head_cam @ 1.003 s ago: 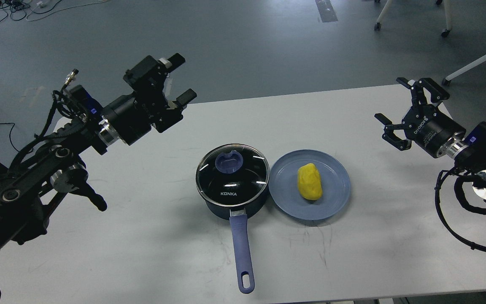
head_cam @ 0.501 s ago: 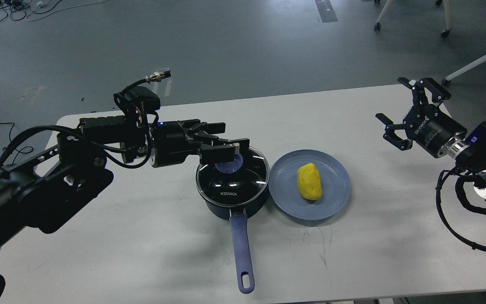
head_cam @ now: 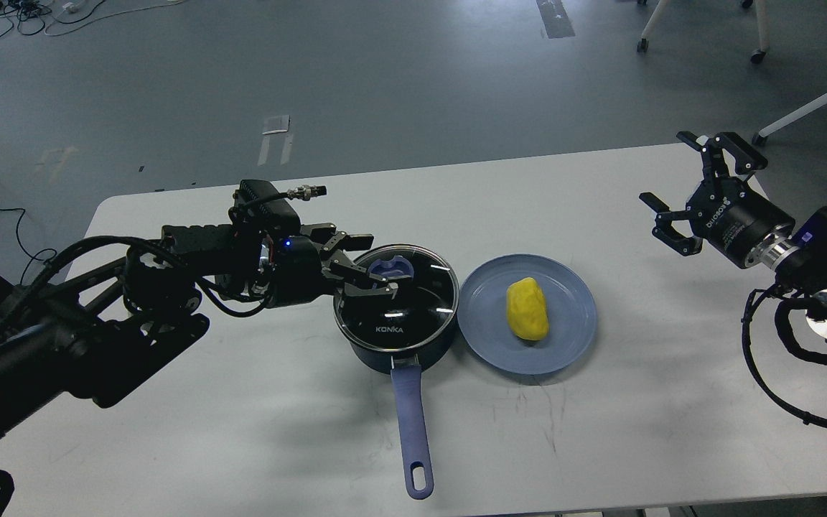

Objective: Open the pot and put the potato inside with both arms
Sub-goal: 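Lower the left gripper onto the lid knob and grasp it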

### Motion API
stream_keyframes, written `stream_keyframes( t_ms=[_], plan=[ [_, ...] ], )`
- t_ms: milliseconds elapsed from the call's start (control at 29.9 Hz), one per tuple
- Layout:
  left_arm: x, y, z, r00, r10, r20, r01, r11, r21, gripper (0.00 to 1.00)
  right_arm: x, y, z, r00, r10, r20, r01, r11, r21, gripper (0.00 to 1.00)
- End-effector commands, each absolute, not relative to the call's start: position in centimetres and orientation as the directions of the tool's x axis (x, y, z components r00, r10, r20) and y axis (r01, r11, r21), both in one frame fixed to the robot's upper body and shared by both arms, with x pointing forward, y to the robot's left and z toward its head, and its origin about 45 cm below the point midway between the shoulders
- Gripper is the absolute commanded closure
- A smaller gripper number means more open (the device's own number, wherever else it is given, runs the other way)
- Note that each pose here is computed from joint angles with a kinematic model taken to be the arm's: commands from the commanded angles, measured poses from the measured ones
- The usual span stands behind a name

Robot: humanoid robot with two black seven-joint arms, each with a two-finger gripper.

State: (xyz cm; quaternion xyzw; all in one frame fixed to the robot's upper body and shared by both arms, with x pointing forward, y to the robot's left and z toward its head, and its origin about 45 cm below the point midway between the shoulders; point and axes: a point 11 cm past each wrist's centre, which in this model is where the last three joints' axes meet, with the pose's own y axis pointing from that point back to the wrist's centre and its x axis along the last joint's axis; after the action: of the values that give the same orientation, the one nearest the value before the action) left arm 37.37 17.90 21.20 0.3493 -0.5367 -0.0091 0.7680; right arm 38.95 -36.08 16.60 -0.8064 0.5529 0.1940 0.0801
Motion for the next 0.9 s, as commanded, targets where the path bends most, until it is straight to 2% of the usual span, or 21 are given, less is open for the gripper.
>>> stream_keyframes(
  t_ms=[0, 334, 669, 735, 802, 869],
  plan=[
    [37.2, 17.7, 20.7, 0.429, -0.397, 0.812, -0.352, 0.754, 0.555, 0.01, 39.0, -36.1, 16.6, 0.313, -0.86, -0.402, -0.923, -0.376, 0.085, 0.0],
    [37.2, 18.1, 20.2, 0.436, -0.403, 0.805, -0.355, 0.744, 0.566, 0.07, 39.0, -36.1, 16.6, 0.312, -0.861, -0.402, -0.924, -0.374, 0.083, 0.0],
    [37.0, 18.2, 19.7, 0.424, -0.41, 0.808, -0.359, 0.743, 0.565, 0.08, 39.0, -36.1, 16.6, 0.311, -0.861, -0.402, -0.924, -0.373, 0.085, 0.0],
    [37.0, 18.2, 19.7, 0.424, -0.406, 0.809, -0.359, 0.745, 0.562, 0.13, 38.9, -36.2, 16.5, 0.31, -0.861, -0.403, -0.924, -0.373, 0.086, 0.0],
    [37.0, 18.1, 19.8, 0.422, -0.407, 0.81, -0.359, 0.746, 0.561, 0.24, 38.9, -36.2, 16.5, 0.308, -0.862, -0.402, -0.924, -0.372, 0.088, 0.0],
    [37.0, 18.1, 19.8, 0.421, -0.406, 0.811, -0.361, 0.746, 0.56, 0.3, 38.9, -36.2, 16.5, 0.308, -0.862, -0.402, -0.924, -0.372, 0.088, 0.0]
  ],
)
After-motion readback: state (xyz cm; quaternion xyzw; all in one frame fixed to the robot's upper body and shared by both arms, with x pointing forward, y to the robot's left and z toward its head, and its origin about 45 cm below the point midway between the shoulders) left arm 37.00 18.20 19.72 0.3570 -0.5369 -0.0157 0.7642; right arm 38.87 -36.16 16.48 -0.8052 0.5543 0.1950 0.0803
